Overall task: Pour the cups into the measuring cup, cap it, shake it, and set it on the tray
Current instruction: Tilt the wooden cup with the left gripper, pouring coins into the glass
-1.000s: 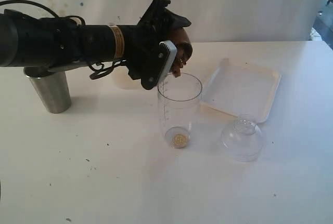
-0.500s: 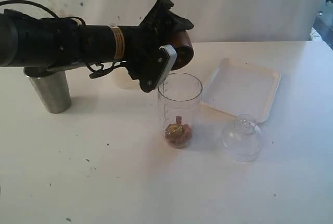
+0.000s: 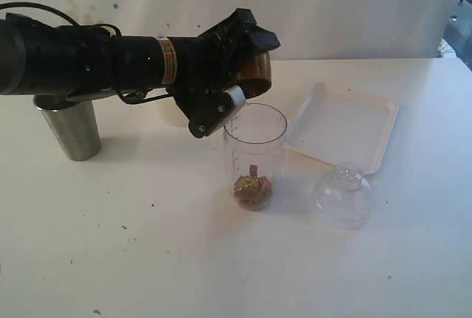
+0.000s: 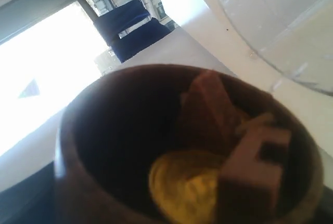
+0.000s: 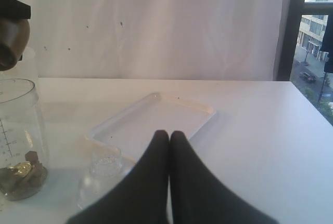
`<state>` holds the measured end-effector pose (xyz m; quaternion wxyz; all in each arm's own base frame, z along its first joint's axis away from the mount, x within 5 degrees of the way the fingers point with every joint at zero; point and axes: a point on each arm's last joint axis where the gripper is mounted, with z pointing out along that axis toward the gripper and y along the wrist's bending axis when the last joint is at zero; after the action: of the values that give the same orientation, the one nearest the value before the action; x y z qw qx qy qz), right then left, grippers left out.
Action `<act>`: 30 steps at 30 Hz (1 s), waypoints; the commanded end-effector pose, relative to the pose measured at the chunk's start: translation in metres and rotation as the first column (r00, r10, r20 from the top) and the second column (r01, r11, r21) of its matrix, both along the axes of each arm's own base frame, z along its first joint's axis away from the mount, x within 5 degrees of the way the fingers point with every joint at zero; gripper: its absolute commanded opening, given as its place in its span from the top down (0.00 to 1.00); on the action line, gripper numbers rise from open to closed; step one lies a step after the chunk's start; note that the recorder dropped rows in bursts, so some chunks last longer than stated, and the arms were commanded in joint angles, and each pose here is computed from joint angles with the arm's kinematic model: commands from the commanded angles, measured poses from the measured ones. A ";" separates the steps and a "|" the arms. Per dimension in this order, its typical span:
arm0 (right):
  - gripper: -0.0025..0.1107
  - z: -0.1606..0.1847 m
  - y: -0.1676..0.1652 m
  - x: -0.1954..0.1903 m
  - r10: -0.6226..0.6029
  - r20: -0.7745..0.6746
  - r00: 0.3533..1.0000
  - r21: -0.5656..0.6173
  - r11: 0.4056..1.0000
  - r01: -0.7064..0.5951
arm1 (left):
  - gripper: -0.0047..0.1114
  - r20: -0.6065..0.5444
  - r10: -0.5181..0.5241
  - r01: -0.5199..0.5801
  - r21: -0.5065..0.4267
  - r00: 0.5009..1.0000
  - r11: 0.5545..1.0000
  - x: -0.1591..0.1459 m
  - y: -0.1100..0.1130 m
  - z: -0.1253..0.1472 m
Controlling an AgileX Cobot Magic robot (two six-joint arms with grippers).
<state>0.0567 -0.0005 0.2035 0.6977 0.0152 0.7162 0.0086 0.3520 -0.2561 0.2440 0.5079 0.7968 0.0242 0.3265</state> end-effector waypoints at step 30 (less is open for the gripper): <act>0.98 0.000 0.000 0.000 -0.004 0.003 1.000 0.005 1.000 0.004 | 0.96 -0.117 -0.090 0.059 -0.249 0.989 0.967 -0.009 -0.008 0.016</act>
<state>0.0567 -0.0005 0.2035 0.6977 0.0152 0.7162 0.0086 0.3445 -0.2627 0.2512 0.5622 0.7719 0.0027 0.2970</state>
